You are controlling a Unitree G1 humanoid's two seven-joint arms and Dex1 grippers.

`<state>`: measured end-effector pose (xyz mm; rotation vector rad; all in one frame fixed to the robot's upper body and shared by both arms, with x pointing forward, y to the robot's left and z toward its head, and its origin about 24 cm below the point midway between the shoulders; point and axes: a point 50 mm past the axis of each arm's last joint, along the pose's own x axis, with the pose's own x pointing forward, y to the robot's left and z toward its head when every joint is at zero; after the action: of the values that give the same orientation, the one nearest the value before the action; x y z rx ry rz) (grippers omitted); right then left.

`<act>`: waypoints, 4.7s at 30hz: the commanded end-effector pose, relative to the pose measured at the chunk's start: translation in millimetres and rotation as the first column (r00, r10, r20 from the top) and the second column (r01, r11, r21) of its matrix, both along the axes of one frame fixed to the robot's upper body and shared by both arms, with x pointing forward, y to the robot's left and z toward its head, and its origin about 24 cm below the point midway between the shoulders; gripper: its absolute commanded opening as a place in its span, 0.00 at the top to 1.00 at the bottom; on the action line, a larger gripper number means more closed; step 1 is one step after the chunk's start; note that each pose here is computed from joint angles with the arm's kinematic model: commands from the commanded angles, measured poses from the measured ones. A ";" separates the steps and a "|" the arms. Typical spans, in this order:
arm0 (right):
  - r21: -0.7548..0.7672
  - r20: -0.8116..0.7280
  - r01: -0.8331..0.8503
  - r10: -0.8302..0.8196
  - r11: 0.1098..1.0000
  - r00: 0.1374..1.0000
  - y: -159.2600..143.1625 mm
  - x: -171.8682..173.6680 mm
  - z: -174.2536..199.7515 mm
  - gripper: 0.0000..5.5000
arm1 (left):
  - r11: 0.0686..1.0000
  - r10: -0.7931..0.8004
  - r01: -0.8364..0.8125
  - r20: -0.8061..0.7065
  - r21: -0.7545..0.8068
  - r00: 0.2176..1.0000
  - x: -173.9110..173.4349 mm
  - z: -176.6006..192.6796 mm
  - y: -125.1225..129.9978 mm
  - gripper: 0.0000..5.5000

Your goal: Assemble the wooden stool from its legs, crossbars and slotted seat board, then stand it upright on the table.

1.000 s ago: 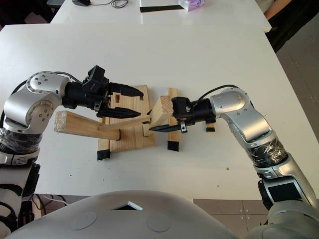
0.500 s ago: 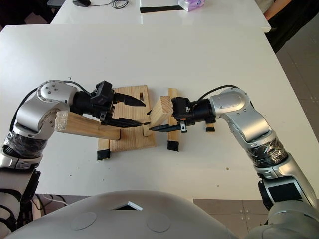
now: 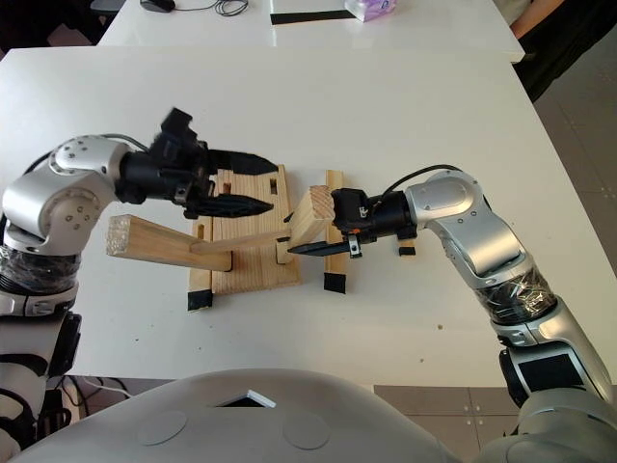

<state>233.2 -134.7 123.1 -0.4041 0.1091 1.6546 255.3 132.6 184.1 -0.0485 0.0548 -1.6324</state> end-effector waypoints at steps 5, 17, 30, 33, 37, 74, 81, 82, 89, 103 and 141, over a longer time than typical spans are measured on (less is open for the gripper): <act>-0.216 -0.097 0.046 -0.068 0.975 0.993 -11.2 -9.1 -42.6 0.63 | 0.989 -0.001 0.006 -0.037 0.150 0.999 -8.0 -36.7 7.7 0.45; -0.227 -0.093 0.043 -0.065 0.973 0.994 -12.7 -7.8 -42.7 0.63 | 0.969 0.062 -0.052 -0.035 0.242 0.997 -0.5 -69.1 9.2 0.45; -0.211 -0.079 0.056 -0.075 0.976 0.994 -12.6 -7.8 -35.7 0.63 | 0.822 0.569 -0.560 0.090 -0.103 0.818 42.1 21.7 36.9 0.45; -0.205 -0.076 0.071 -0.088 0.976 0.993 -15.2 -9.0 -32.3 0.63 | 0.727 0.672 -0.686 0.200 0.004 0.713 33.4 7.4 70.6 0.38; -0.208 -0.076 0.099 -0.117 0.973 0.990 -23.6 -13.5 -27.7 0.63 | 0.647 0.669 -0.741 0.331 0.181 0.665 -3.8 -31.6 103.7 0.26; -0.258 -0.084 0.091 -0.116 0.962 0.990 -30.6 -16.3 -30.7 0.63 | 0.942 0.175 -0.208 0.142 0.264 0.974 -56.8 -49.0 64.3 0.61; -0.262 -0.085 0.038 -0.062 0.964 0.994 -19.5 -11.3 -30.9 0.63 | 0.959 0.090 -0.128 0.157 0.254 0.983 -54.4 -50.3 41.1 0.61; -0.263 -0.086 0.027 -0.051 0.964 0.995 -17.3 -10.7 -31.2 0.63 | 0.960 0.080 -0.118 0.157 0.255 0.984 -54.8 -51.0 38.8 0.62; -0.268 -0.101 -0.043 0.017 0.962 0.995 -2.1 -9.2 -35.6 0.63 | 0.958 0.034 -0.080 0.170 0.275 0.985 -50.2 -53.0 23.8 0.62; -0.232 -0.142 -0.129 0.098 0.964 0.985 28.2 -12.6 -42.4 0.63 | 0.972 -0.034 -0.007 0.170 0.233 0.985 -42.1 -47.9 -11.6 0.63; -0.214 -0.106 0.045 -0.069 0.976 0.992 -3.6 -4.6 -31.3 0.63 | 0.890 0.283 -0.308 0.122 0.335 0.951 -18.9 -80.7 54.0 0.32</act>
<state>246.6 -148.6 125.9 -0.4623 0.2280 1.5304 229.1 186.9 102.9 0.2493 0.2744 -1.3039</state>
